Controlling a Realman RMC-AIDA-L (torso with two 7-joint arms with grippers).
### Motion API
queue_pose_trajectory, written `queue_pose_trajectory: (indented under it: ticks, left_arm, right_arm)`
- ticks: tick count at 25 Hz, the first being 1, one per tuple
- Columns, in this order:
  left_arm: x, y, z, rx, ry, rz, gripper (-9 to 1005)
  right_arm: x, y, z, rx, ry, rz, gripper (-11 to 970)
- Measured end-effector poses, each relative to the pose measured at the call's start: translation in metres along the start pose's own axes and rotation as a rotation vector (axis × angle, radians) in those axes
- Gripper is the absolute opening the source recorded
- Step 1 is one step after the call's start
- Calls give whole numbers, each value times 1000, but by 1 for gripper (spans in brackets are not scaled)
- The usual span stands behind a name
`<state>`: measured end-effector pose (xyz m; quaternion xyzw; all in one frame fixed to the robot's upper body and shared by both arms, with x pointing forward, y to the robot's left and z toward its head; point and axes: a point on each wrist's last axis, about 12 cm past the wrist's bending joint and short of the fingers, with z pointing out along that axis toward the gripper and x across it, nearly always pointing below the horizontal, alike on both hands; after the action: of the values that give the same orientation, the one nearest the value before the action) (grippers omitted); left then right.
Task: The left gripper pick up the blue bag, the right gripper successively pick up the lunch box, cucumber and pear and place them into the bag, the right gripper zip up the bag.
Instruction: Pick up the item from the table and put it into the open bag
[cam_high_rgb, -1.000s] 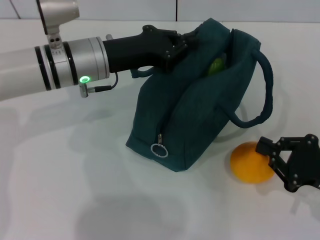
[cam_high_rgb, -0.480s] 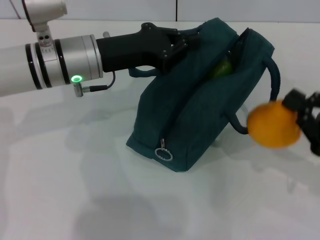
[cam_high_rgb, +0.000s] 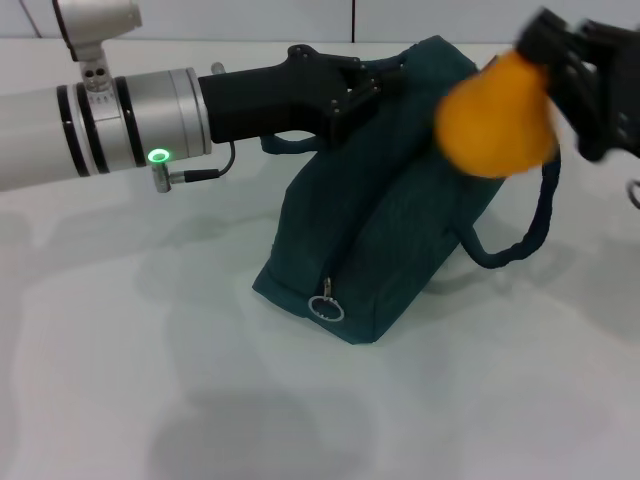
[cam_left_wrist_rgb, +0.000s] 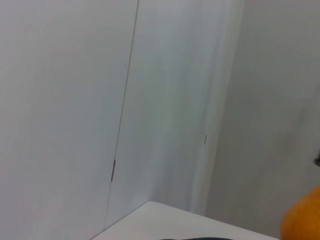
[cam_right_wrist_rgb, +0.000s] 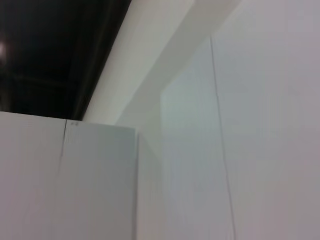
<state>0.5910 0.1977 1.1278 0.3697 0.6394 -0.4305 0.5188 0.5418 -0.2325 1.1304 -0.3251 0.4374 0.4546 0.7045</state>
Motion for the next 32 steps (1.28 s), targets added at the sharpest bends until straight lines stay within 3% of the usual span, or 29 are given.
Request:
queue_pose_trajectory:
  ticks: [5,11,23,32]
  left_arm:
    - [0,0,0,-1,-1,3,40]
    - [0,0,1,0,-1,4,40]
    - [-1,2,1,-11,-1,8,41]
    - [-2,2,4,-11,2,12,41]
  right_arm:
    - [4,-18,38,-38,81,81,68]
    - [13,-20,57,-67,173,101,78]
    - [31,-3,32,-82,278,140,97]
    - [51,4,36,-90,400,154,111]
